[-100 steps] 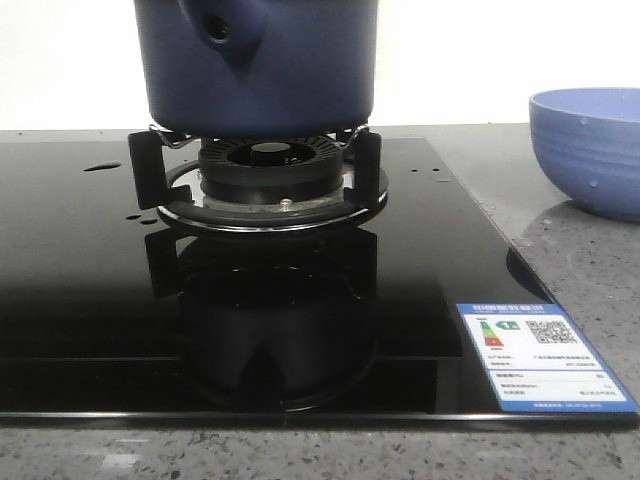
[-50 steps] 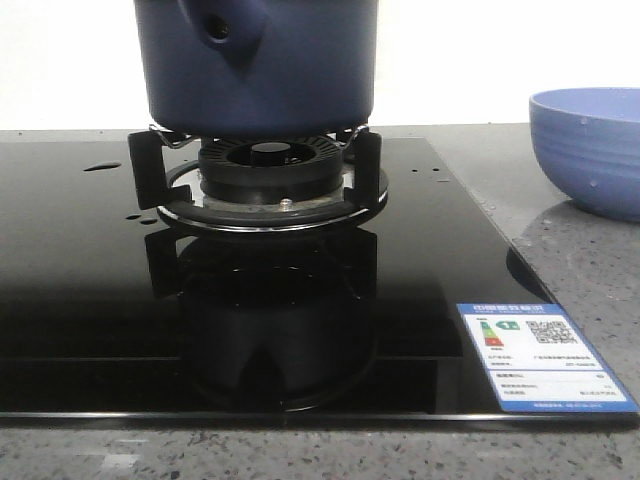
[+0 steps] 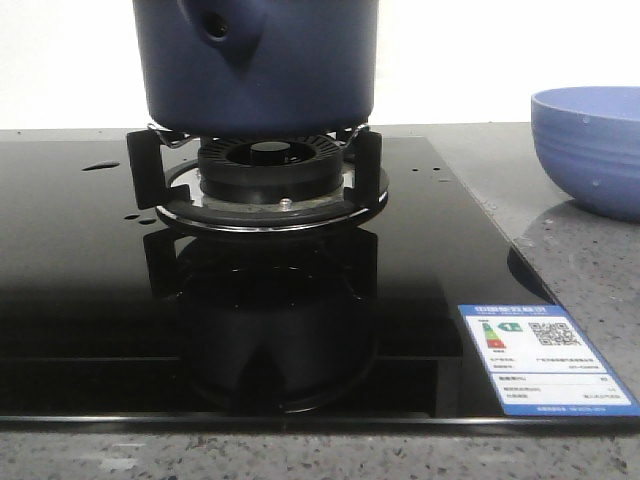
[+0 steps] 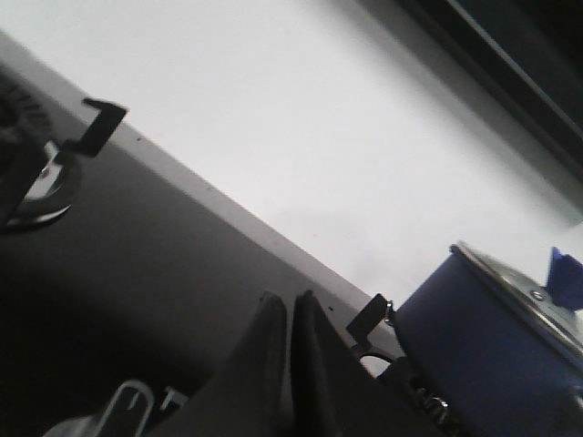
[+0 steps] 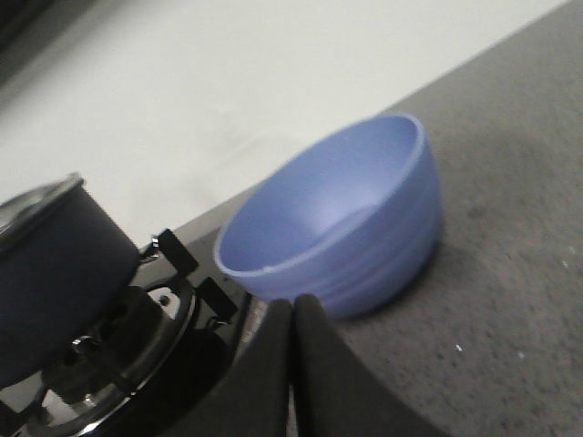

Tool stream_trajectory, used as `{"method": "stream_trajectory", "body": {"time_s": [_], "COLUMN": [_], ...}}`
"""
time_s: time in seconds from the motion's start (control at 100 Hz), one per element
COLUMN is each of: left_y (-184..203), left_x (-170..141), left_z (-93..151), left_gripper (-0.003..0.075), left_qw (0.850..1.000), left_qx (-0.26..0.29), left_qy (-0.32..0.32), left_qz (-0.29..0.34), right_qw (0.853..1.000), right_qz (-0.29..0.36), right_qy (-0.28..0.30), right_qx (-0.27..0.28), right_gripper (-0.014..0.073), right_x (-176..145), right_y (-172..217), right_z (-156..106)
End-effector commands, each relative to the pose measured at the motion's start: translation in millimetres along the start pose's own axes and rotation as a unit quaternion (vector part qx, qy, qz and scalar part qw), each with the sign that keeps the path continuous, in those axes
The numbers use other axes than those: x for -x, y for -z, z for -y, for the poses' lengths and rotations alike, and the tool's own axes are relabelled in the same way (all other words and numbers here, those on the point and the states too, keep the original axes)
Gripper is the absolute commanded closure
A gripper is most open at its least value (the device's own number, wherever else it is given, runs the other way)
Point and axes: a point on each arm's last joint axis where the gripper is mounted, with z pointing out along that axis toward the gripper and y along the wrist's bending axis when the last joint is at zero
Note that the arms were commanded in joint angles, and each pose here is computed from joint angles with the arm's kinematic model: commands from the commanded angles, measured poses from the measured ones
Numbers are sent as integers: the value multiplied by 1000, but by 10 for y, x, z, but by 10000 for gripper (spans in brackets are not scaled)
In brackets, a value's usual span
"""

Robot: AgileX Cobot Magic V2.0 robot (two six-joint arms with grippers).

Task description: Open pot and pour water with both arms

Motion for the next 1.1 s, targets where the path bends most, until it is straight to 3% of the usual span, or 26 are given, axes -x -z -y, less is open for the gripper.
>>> {"method": "stream_trajectory", "body": {"time_s": [0.0, 0.2, 0.4, 0.46, 0.53, 0.68, 0.74, 0.93, 1.09], "left_y": [42, -91, -249, -272, -303, -428, -486, -727, -990], "left_x": [347, 782, 993, 1016, 1028, 980, 957, 869, 760], "left_z": [246, 612, 826, 876, 935, 996, 1012, 1087, 1105], "left_gripper": [740, 739, 735, 701, 611, 325, 264, 320, 321], "left_qw": [998, 984, 974, 971, 970, 967, 966, 957, 950], "left_qx": [-19, -15, -44, -65, -93, -134, -144, -195, -222], "left_qy": [-60, -170, -203, -211, -205, -186, -176, -162, -151], "left_qz": [25, -60, -88, -88, -90, -113, -123, -143, -159], "right_qw": [998, 986, 982, 980, 978, 979, 979, 979, 980], "right_qz": [31, -72, -111, -111, -114, -109, -109, -103, -100], "right_qy": [49, 148, 155, 164, 174, 174, 174, 174, 175], "right_qx": [11, -2, -3, 3, 10, 11, 11, 11, 11], "right_gripper": [647, 648, 645, 619, 524, 161, 96, 120, 120], "right_x": [355, 765, 1024, 1073, 1103, 1137, 1137, 1147, 1153], "right_y": [47, -139, -369, -397, -427, -467, -467, -469, -470], "right_z": [-197, -452, -584, -617, -642, -657, -657, -658, -659]}}
